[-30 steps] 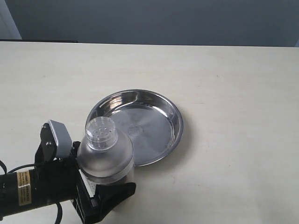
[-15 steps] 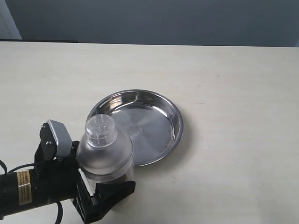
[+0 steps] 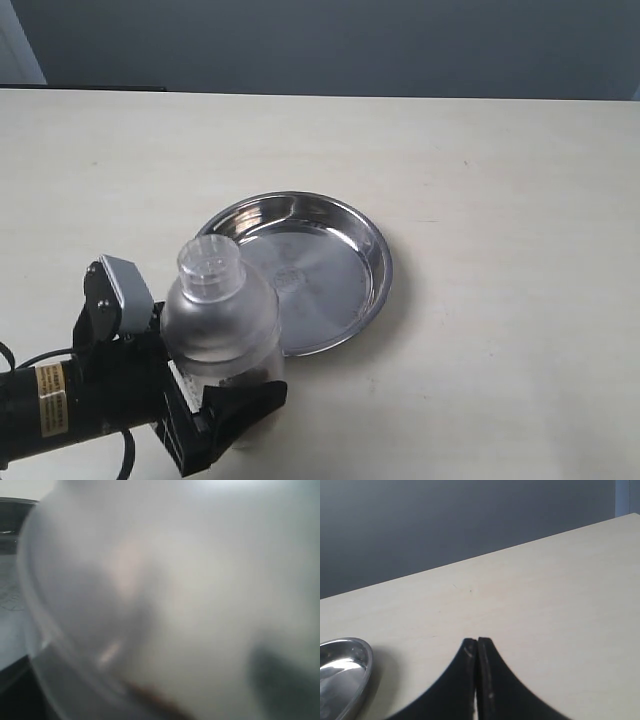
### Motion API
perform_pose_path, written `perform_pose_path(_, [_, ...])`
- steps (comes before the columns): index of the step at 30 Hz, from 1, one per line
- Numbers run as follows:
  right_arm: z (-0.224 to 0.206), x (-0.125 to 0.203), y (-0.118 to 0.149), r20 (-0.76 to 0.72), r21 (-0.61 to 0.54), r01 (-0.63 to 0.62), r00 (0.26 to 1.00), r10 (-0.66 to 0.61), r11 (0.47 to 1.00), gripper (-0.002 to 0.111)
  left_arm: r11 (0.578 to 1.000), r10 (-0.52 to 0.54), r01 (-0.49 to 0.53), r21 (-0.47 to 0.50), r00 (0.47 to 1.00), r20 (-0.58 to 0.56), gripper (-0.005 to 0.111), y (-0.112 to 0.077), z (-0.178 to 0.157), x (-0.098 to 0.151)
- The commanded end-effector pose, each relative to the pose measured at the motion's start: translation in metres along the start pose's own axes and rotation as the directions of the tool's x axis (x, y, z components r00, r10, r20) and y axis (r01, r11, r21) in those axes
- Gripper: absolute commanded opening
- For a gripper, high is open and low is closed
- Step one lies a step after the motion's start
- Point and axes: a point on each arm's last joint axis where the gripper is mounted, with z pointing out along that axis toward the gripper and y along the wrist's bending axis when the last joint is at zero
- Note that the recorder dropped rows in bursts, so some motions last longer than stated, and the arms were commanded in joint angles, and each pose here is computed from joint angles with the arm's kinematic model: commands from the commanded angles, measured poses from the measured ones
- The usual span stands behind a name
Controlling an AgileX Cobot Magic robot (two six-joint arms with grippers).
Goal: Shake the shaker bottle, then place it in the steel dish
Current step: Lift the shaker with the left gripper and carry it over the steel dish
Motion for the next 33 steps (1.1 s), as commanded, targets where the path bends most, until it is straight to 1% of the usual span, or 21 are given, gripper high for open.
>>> perform_pose_path(1, [-0.0003, -0.001, -0.0002, 0.016, 0.003, 0.004, 1.0, -0.004, 1.0, -0.001, 1.0, -0.012, 0.012, -0.02, 1.0, 0.003, 0.069, 0.0017, -0.0002, 0.0004])
perform_pose_path(5, [-0.0003, -0.001, -0.0002, 0.016, 0.003, 0.004, 1.0, -0.004, 1.0, -0.001, 1.0, -0.011, 0.011, -0.016, 1.0, 0.001, 0.038, 0.0013, -0.0002, 0.0005])
perform_pose_path(7, [-0.0003, -0.001, -0.0002, 0.016, 0.003, 0.004, 1.0, -0.004, 1.0, -0.001, 1.0, -0.013, 0.013, -0.008, 1.0, -0.002, 0.026, 0.0006, -0.0002, 0.0008])
perform_pose_path(9, [-0.0003, -0.001, -0.0002, 0.016, 0.003, 0.004, 1.0, -0.004, 1.0, -0.001, 1.0, -0.004, 0.004, 0.014, 1.0, -0.01, 0.014, -0.0014, -0.0002, 0.0016])
perform_pose_path(12, [-0.0003, -0.001, -0.0002, 0.016, 0.003, 0.004, 1.0, -0.004, 1.0, -0.001, 0.999, 0.014, -0.013, 0.046, 1.0, -0.022, 0.0, -0.0043, -0.0003, 0.0027])
perform_pose_path(18, [-0.0003, -0.001, -0.0002, 0.016, 0.003, 0.004, 1.0, -0.004, 1.0, -0.001, 0.998, 0.035, -0.034, 0.047, 0.999, -0.021, 0.0, -0.0043, -0.0003, 0.0027])
perform_pose_path(22, [-0.0003, -0.001, -0.0002, 0.016, 0.003, 0.004, 1.0, -0.004, 1.0, -0.001, 0.999, 0.028, -0.028, 0.029, 1.0, -0.015, 0.0, -0.0027, -0.0002, 0.002])
perform_pose_path(30, [-0.0003, -0.001, -0.0002, 0.016, 0.003, 0.004, 1.0, -0.004, 1.0, -0.001, 0.999, 0.024, -0.023, 0.025, 1.0, -0.011, 0.0, -0.0025, -0.0004, 0.0015])
perform_pose_path(33, [-0.0003, -0.001, -0.0002, 0.016, 0.003, 0.004, 1.0, -0.004, 1.0, -0.001, 1.0, 0.02, -0.02, -0.009, 1.0, 0.019, 0.0, -0.0004, -0.0015, -0.0032])
